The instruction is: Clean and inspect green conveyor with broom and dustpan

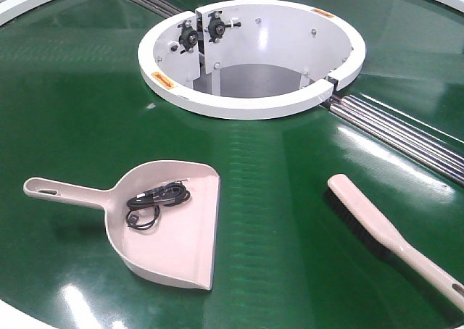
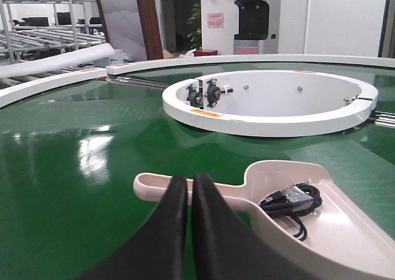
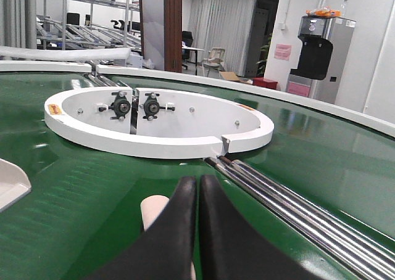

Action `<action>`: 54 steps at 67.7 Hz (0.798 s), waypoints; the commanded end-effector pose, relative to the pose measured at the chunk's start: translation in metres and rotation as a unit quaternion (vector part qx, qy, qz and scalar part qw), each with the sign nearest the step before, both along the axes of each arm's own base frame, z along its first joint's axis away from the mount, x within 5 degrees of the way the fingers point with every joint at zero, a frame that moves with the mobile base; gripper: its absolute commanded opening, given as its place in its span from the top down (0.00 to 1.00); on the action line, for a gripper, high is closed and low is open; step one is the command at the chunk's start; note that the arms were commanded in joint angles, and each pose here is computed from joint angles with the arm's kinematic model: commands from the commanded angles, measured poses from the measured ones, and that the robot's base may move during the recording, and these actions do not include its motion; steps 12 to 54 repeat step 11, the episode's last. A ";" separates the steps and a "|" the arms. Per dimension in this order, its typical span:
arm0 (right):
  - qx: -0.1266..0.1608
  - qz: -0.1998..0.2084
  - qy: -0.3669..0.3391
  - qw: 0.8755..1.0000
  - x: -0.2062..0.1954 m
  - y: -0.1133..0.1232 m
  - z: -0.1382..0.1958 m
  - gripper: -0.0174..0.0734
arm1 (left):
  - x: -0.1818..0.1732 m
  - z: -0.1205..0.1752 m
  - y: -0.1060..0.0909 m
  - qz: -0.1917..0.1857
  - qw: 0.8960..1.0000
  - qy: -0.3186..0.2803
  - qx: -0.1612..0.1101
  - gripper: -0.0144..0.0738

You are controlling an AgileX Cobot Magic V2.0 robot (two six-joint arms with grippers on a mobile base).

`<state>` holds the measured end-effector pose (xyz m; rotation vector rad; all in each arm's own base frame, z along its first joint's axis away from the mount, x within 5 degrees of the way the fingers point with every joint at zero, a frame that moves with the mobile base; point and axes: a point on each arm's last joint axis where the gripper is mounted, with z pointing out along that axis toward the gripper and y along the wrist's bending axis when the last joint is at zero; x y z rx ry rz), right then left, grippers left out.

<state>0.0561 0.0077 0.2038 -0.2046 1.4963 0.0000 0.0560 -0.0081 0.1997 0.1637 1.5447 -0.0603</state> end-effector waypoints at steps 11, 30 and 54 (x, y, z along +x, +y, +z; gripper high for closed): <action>-0.002 -0.002 -0.032 0.999 -0.001 0.000 0.000 0.82 | 0.000 -0.003 0.000 -0.001 1.000 -0.026 -0.009 0.84; -0.002 -0.002 -0.032 0.999 -0.001 0.000 0.000 0.82 | 0.000 -0.003 0.000 -0.001 1.000 -0.026 -0.009 0.84; -0.002 -0.002 -0.032 0.999 -0.001 0.000 0.000 0.82 | 0.000 -0.003 0.000 -0.001 1.000 -0.026 -0.009 0.84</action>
